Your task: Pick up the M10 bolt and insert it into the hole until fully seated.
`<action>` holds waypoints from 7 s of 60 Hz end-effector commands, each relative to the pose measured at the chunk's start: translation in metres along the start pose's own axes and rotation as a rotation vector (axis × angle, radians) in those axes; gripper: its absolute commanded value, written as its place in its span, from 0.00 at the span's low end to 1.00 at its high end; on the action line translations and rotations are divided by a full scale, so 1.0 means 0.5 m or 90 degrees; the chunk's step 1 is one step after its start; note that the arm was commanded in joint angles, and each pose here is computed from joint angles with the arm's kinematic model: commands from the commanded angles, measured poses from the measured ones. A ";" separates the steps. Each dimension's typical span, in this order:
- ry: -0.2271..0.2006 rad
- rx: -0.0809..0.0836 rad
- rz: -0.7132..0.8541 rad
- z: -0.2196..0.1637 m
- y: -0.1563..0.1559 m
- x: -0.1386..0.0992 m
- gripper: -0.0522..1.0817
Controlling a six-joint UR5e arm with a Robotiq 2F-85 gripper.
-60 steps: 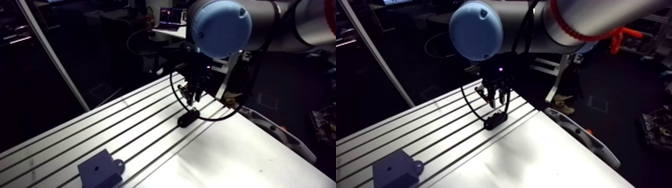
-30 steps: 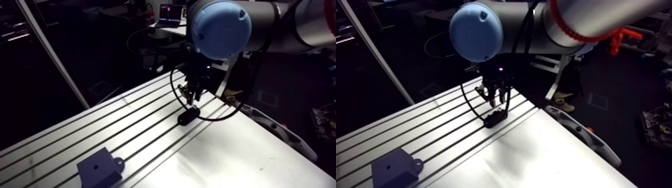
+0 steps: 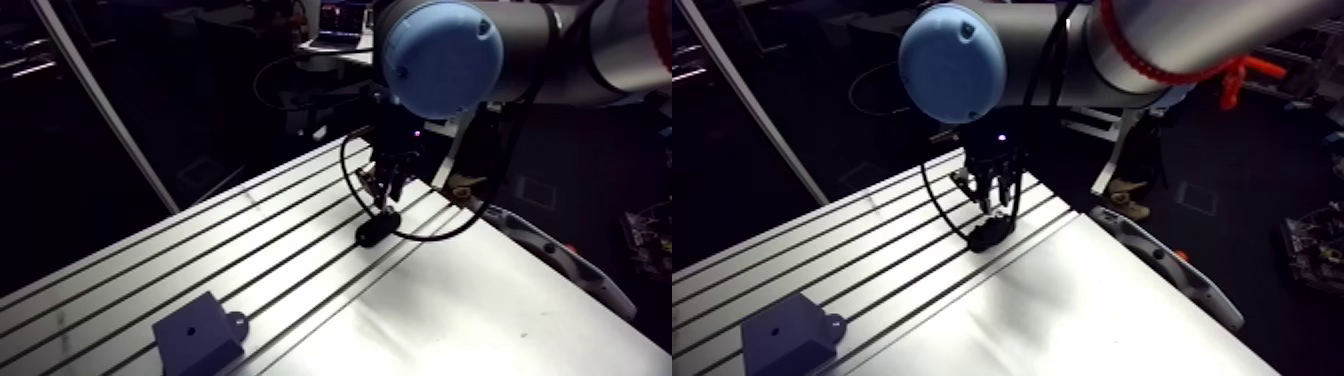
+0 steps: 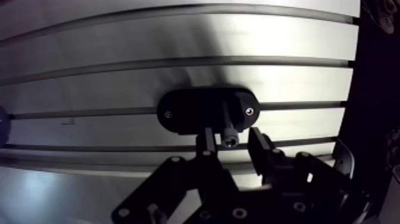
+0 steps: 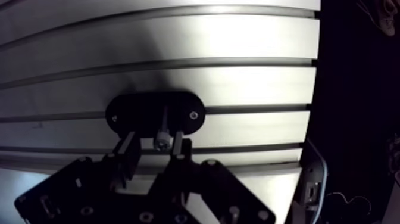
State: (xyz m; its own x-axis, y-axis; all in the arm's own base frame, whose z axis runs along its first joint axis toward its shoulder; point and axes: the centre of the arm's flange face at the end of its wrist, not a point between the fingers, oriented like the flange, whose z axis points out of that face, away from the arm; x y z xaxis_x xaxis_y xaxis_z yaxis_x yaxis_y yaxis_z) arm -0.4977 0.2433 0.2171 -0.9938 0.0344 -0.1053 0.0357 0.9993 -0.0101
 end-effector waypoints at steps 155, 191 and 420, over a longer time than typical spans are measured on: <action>-0.016 0.009 0.004 0.028 0.005 0.000 0.65; -0.014 -0.003 0.005 0.016 0.012 0.000 0.76; -0.262 -0.045 -0.157 -0.145 -0.733 0.090 1.00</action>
State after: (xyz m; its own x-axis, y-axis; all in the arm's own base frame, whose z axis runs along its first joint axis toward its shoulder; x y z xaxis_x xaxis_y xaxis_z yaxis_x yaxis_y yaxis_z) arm -0.5656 -0.1181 0.2944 -0.8529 -0.1981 -0.4831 -0.2163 0.9762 -0.0184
